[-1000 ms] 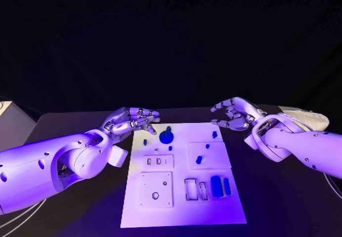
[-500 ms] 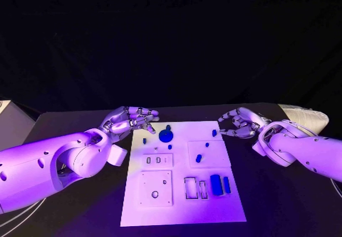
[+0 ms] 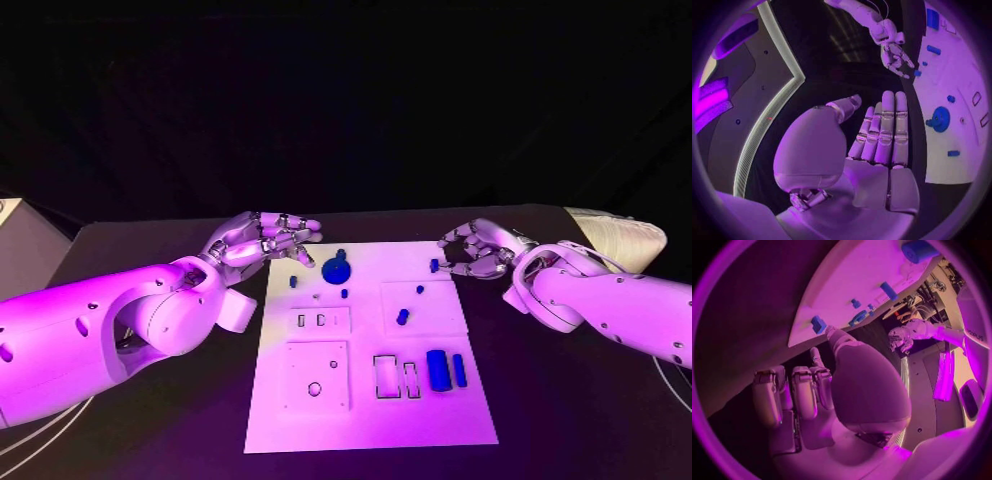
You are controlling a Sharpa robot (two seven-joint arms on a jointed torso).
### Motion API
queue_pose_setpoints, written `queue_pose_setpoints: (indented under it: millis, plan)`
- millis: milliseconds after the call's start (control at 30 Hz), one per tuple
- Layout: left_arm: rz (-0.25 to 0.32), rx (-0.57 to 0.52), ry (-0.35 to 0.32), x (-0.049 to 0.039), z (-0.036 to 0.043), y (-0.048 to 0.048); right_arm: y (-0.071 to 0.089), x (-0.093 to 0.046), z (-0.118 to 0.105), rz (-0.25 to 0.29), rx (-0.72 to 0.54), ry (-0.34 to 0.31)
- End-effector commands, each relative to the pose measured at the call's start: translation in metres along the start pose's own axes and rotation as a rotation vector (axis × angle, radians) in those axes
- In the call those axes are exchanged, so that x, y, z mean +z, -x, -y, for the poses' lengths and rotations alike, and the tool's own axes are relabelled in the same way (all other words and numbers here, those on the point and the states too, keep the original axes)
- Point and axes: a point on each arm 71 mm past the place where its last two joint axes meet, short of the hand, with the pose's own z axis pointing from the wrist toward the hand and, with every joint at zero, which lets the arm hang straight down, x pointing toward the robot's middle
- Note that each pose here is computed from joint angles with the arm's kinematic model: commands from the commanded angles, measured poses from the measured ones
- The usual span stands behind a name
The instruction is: Assemble the parts on the task board
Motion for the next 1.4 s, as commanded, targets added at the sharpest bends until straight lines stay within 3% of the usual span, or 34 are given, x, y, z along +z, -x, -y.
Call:
queue_pose_setpoints:
  millis: [33,1400]
  plan:
    - [-0.027,-0.005,-0.014,0.0,0.0013,-0.0031,-0.004,0.001,0.001,-0.022,-0.013,-0.019]
    - [-0.022,-0.003,-0.013,-0.0013,0.0016,-0.0016,-0.024,0.009,-0.002,-0.071,-0.005,-0.033]
